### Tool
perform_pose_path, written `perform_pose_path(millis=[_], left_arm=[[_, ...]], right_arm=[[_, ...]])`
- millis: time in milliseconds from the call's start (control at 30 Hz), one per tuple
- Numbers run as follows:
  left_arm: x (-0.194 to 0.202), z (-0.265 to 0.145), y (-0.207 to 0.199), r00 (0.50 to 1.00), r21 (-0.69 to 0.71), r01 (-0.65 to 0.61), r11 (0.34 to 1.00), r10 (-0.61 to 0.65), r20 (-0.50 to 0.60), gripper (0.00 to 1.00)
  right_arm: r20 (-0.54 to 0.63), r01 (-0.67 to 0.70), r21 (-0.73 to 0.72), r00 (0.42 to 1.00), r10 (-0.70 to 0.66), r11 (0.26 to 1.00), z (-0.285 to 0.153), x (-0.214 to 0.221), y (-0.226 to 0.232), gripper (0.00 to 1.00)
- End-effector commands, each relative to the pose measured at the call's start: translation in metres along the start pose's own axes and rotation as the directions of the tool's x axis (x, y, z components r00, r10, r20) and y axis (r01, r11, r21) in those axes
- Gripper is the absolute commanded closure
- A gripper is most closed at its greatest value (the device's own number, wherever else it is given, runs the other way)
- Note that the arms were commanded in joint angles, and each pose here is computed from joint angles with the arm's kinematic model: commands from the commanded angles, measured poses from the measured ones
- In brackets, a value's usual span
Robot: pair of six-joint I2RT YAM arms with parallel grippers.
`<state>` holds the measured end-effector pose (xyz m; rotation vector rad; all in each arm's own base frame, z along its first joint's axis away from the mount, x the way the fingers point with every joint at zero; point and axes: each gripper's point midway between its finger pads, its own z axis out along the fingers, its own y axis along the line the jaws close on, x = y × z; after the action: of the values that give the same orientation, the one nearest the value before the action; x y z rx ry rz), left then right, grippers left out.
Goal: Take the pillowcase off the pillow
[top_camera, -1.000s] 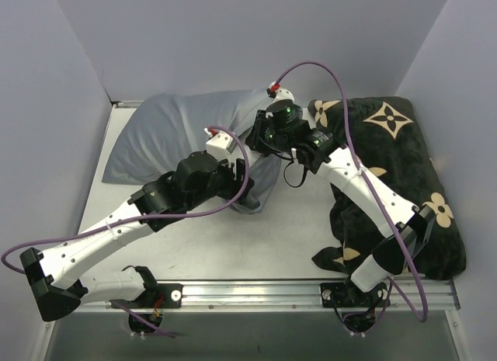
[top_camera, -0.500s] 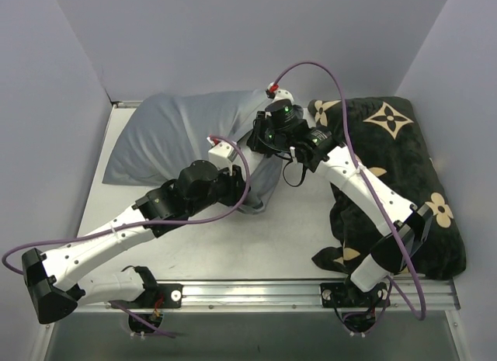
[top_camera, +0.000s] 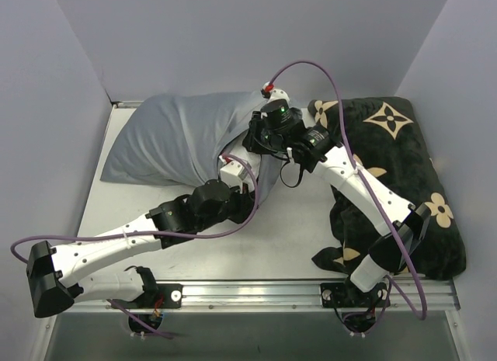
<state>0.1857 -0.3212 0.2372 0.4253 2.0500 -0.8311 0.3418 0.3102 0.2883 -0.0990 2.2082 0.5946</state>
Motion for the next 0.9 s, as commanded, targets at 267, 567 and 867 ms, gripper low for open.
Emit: perform_pose_path(millis=[267,567,867], left_arm=[[0.031,0.009,0.117,0.948,-0.395,0.316,0.863,-0.275,0.158,1.00],[0.055,-0.002,0.224,0.813,-0.528,0.581,0.619,-0.464,0.351,1.00],[-0.002,-0.002,0.293,0.764,-0.601,0.643,0.476,-0.456,0.456,1.00]], right_arm=[[0.198,-0.042,-0.083,0.979,0.058,0.996,-0.052,-0.059,0.015,1.00],[0.210,-0.121,-0.140,0.966,0.149,0.983,-0.088,-0.060,-0.011,1.00],[0.045,-0.077,-0.182,0.995,0.086,0.980,-0.082,0.054,-0.021,1.00]])
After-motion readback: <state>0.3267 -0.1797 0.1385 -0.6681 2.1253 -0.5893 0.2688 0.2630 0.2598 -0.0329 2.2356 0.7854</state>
